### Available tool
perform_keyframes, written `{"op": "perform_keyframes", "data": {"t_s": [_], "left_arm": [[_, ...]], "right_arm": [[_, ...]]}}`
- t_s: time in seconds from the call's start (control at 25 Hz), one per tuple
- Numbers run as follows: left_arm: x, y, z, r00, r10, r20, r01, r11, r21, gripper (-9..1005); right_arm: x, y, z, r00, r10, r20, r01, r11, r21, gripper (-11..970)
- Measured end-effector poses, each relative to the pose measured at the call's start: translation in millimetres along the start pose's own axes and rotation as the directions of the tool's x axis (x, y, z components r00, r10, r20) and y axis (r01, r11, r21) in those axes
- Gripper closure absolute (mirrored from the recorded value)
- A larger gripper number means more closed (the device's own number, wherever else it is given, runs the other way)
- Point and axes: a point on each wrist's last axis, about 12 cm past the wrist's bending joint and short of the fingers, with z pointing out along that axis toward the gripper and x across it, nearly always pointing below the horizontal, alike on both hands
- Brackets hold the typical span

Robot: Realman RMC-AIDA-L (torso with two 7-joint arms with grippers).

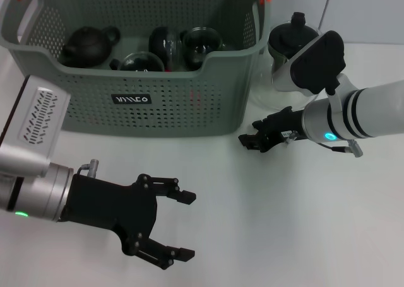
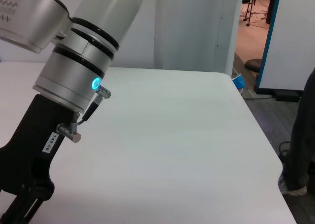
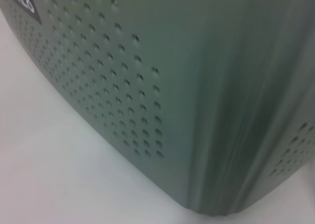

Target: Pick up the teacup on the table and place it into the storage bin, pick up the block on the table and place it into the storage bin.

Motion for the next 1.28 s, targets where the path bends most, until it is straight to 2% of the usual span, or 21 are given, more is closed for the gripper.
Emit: {"op": "perform_keyframes", "data": {"t_s": [0.36, 0.52, 0.68, 0.88, 1.0, 1.12, 1.28], "left_arm": [[-0.1, 0.1, -0.3, 1.0, -0.01, 0.003, 0.01, 1.0, -0.002, 74], [2.1, -2.6, 0.6, 0.998, -0.059, 0.018, 0.059, 0.998, 0.002, 74], [4.1, -4.9, 1.1, 0.99, -0.137, 0.03, 0.137, 0.991, 0.008, 74], [6.1, -6.9, -2.0, 0.982, -0.182, 0.059, 0.182, 0.983, -0.006, 75], [5.1, -6.4, -3.1, 0.98, -0.185, 0.074, 0.187, 0.982, -0.013, 75], [3.4, -4.9, -3.6, 0.98, -0.18, 0.089, 0.183, 0.983, -0.021, 75], [-0.2, -2.6, -4.0, 0.98, -0.17, 0.106, 0.174, 0.985, -0.023, 75]], "right_arm": [[5.4, -1.4, -7.5, 1.0, 0.008, 0.023, -0.008, 1.0, -0.007, 515], [14.5, 0.6, -17.8, 0.999, 0.027, 0.029, -0.026, 0.998, -0.055, 529], [26.6, 5.1, -37.9, 0.998, 0.053, 0.029, -0.048, 0.986, -0.158, 528], [24.1, 4.7, -86.5, 0.994, 0.069, 0.088, -0.039, 0.953, -0.3, 528], [5.0, 2.7, -122.2, 0.976, 0.094, 0.194, -0.013, 0.924, -0.382, 528], [-32.5, -3.9, -153.6, 0.922, 0.128, 0.366, 0.051, 0.895, -0.443, 527], [-86.7, -12.7, -170.1, 0.865, 0.107, 0.49, 0.14, 0.887, -0.441, 528]]}}
